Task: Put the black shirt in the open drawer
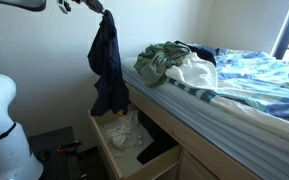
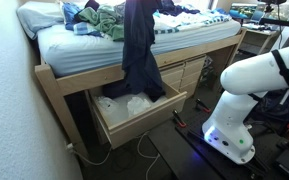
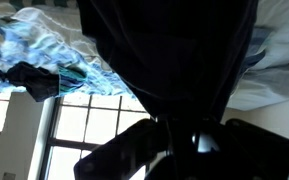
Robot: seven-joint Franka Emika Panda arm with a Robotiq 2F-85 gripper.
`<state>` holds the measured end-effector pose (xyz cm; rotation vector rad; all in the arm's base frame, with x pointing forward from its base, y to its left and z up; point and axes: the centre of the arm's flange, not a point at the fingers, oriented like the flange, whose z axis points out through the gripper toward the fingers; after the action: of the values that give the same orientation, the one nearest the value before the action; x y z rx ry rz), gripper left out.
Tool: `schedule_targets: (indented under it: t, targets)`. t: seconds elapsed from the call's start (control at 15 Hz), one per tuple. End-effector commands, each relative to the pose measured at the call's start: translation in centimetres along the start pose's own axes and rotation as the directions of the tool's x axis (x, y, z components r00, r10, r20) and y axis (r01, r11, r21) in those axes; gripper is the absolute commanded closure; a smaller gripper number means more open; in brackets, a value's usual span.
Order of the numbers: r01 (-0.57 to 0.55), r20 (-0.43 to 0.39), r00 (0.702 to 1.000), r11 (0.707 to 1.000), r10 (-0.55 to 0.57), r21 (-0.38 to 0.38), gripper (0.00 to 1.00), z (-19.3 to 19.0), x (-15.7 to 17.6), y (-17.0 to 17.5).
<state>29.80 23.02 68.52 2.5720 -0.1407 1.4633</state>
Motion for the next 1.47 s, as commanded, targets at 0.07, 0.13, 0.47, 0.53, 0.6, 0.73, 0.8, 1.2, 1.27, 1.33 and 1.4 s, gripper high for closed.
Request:
schedule_targets:
  t: [0.07,0.13,0.47,0.53,0.6,0.73,0.8,1.2,1.27,1.33,1.4]
  targets:
    - [-0.044,0.010,0.999,0.996,0.043,0.075,0.98,4.3,-5.5,-0.1]
    - [-0.048,0.025,0.999,0.995,0.046,0.087,0.98,5.1,-6.6,-0.3]
    - [-0.056,0.112,0.993,0.992,0.043,0.111,0.98,8.2,-11.7,-0.4]
    - [-0.065,0.123,0.991,0.991,0.050,0.115,0.98,8.6,-12.5,-0.3]
    - [-0.072,0.137,0.989,0.991,0.056,0.117,0.98,9.0,-13.4,-0.2]
    - [-0.087,0.167,0.984,0.988,0.066,0.126,0.98,9.8,-14.9,-0.3]
    - [-0.093,0.183,0.981,0.987,0.068,0.128,0.98,10.2,-15.6,-0.4]
    - [-0.109,0.333,0.941,0.985,0.058,0.136,0.98,11.9,-20.3,-1.3]
    - [-0.119,0.358,0.932,0.983,0.062,0.140,0.98,12.1,-20.9,-1.4]
    - [-0.124,0.380,0.923,0.982,0.061,0.143,0.98,12.2,-21.3,-1.6]
    - [-0.126,0.405,0.913,0.982,0.059,0.143,0.98,12.5,-21.8,-1.8]
